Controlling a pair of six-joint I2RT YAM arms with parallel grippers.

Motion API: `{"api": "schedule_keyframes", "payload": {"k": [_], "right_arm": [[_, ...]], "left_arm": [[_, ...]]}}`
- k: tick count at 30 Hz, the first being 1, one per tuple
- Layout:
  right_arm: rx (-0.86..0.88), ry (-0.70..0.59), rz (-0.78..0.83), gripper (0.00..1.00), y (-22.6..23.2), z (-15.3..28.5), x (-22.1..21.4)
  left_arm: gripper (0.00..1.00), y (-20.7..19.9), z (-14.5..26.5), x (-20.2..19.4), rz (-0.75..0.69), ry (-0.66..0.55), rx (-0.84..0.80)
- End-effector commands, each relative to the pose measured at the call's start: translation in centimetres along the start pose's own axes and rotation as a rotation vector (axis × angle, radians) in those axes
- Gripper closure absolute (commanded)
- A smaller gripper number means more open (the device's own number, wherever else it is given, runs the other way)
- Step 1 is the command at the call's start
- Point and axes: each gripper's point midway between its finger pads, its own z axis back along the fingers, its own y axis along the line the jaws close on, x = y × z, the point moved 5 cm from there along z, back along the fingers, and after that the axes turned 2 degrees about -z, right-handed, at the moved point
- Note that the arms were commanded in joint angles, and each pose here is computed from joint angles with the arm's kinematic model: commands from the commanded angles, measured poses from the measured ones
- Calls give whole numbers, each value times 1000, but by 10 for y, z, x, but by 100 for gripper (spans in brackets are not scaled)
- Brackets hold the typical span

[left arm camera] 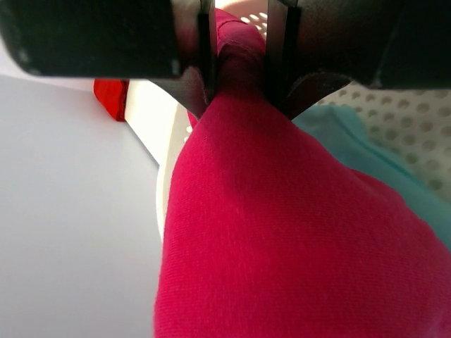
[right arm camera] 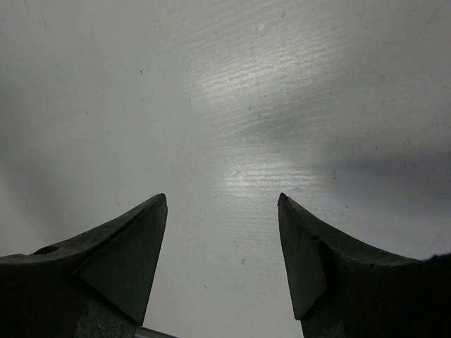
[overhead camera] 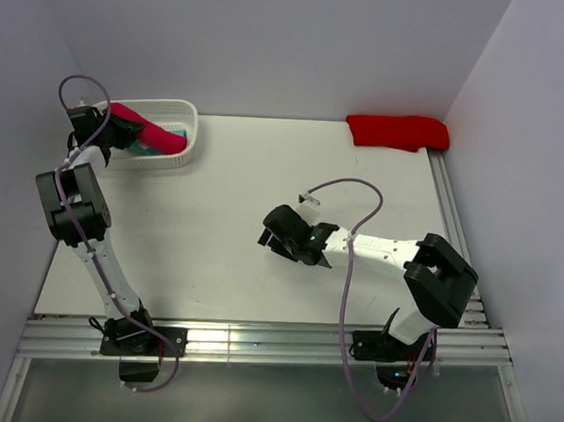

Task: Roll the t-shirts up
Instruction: Place the rolled tshirt into the container

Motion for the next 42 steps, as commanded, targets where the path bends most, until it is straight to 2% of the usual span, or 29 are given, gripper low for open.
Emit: {"api": "schedule_keyframes", "payload": {"k": [1,17,39,42], "right_arm": [[22,-9,3,29,8,-4,4],[17,4,13,29,7,-7,1],[10,32,38,29,10,-15,0],[9,36,44,29,11,-15,1]], "left_arm": [[100,-4,2,17,-1,-42,32],[100,22,6,12,124,-51,176],[99,77,-6,12,342,-33,610],[74,77,-11,13,348,-12,606]]}}
